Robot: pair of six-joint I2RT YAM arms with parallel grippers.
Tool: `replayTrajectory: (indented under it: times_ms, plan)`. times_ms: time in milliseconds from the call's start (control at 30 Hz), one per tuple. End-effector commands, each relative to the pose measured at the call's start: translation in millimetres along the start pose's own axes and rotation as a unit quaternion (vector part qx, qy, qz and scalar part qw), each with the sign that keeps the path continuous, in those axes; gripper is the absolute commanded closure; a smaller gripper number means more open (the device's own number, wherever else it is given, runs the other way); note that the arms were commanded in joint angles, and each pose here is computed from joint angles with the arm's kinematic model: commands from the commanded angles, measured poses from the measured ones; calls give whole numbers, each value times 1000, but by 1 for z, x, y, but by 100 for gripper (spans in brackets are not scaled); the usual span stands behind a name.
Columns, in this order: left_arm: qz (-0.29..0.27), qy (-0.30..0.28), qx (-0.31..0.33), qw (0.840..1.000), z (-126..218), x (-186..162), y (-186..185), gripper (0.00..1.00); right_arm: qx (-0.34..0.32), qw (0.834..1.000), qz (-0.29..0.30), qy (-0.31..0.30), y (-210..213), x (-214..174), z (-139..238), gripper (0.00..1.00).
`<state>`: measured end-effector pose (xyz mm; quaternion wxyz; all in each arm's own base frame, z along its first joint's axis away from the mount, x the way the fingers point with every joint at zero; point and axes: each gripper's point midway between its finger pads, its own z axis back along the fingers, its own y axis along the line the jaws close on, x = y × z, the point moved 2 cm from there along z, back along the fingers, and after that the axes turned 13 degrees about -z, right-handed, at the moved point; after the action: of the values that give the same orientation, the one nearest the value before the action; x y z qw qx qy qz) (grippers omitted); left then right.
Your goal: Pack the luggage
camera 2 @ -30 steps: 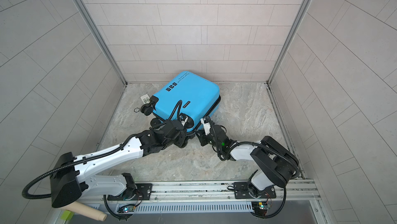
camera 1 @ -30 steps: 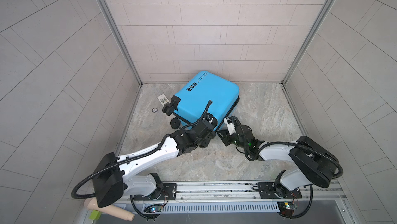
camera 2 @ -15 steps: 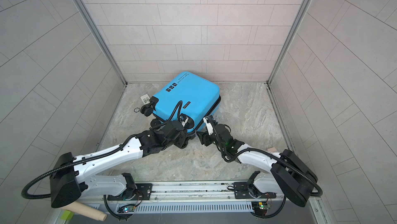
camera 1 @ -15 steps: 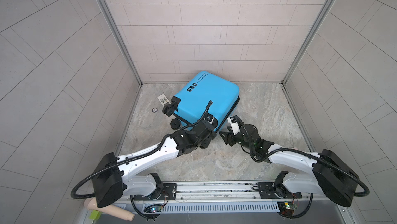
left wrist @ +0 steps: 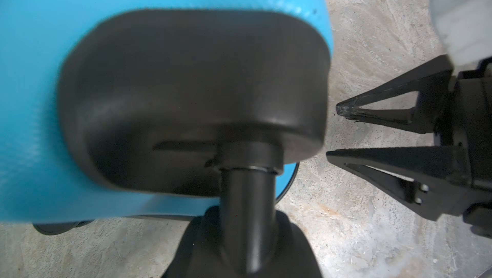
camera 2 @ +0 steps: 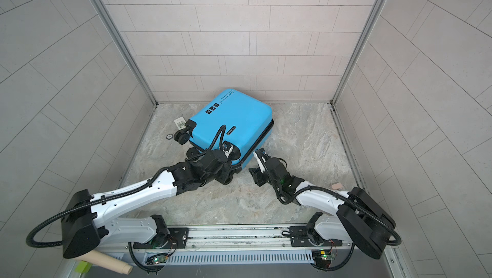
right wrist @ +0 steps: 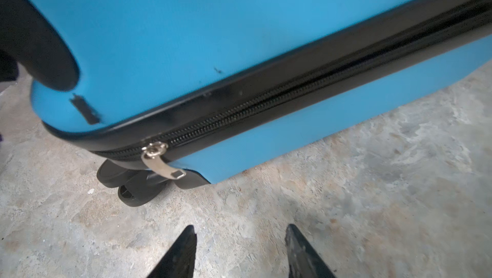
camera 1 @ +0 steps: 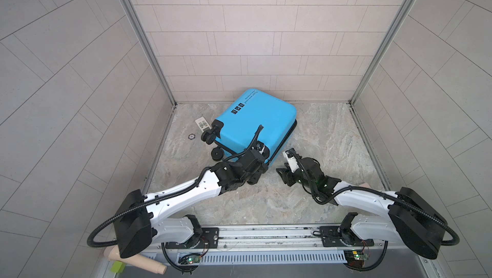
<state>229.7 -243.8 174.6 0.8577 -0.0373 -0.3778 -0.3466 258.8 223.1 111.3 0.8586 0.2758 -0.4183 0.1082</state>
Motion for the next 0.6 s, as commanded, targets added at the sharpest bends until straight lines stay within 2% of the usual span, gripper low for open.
replayTrajectory:
  times_ms: [0, 200, 433, 567]
  plan:
    - [40, -123, -6, 992, 39, 61, 5, 100, 29, 999, 13, -31, 14, 13, -4, 45]
    - [43, -125, -5, 991, 41, 63, 6, 100, 60, 997, 35, -24, 35, 15, -15, 50]
    - [43, -118, -11, 992, 39, 63, 3, 100, 66, 997, 40, -31, 42, 18, -24, 52]
    - [44, -116, -11, 992, 38, 64, 3, 100, 71, 996, 43, -36, 46, 19, -26, 60]
